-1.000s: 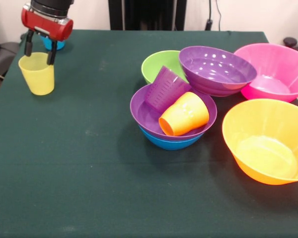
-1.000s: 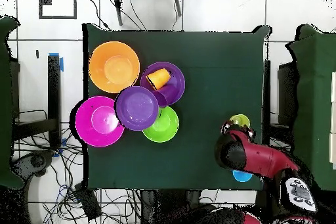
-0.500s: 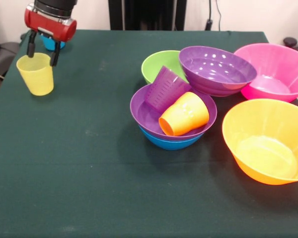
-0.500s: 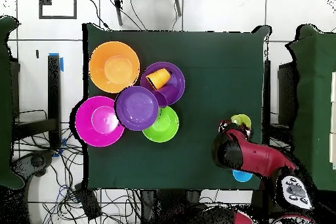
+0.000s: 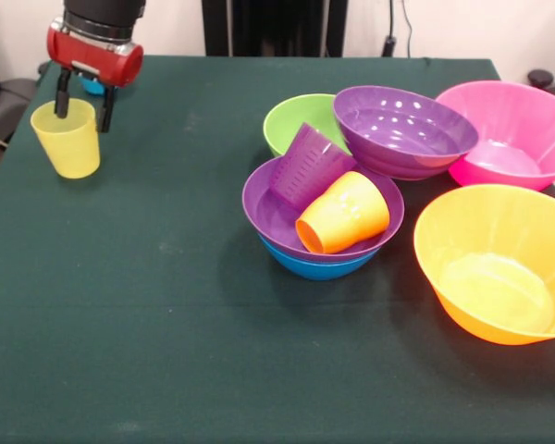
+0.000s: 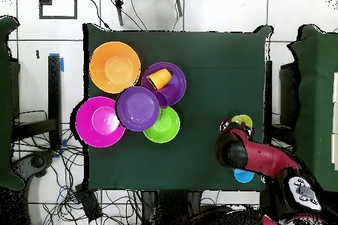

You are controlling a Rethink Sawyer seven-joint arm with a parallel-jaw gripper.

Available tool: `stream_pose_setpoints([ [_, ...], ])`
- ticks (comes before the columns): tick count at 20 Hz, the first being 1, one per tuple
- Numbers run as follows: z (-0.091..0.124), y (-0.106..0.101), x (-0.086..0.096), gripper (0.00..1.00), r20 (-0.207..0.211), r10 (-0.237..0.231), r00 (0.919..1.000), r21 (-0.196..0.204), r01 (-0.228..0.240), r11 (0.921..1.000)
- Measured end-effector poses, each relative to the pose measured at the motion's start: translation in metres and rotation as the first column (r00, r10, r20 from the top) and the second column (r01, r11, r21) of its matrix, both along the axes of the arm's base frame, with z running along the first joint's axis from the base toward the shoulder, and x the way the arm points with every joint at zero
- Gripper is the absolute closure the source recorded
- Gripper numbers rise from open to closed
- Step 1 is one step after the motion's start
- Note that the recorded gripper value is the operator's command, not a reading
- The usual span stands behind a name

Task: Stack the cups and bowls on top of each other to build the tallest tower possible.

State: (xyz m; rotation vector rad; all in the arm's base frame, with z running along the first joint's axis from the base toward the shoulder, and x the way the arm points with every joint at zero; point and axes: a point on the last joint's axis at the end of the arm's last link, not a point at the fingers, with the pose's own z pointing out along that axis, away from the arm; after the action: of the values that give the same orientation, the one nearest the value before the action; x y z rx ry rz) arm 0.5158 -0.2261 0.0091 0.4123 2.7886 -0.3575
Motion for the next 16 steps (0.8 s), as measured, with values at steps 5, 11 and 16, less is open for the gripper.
stream_pose_setpoints([
  [5, -0.0013, -0.0078, -0.0009, 0.00, 0.008, -0.019, 0.9998, 0.012, 0.019, 0.9997],
  [11, -0.0018, -0.0053, 0.0007, 0.00, 0.010, -0.016, 0.9998, 0.016, 0.016, 0.9998],
  [16, -0.0081, -0.0022, -0.0014, 0.00, 0.003, -0.014, 0.9999, 0.024, 0.014, 0.9996],
])
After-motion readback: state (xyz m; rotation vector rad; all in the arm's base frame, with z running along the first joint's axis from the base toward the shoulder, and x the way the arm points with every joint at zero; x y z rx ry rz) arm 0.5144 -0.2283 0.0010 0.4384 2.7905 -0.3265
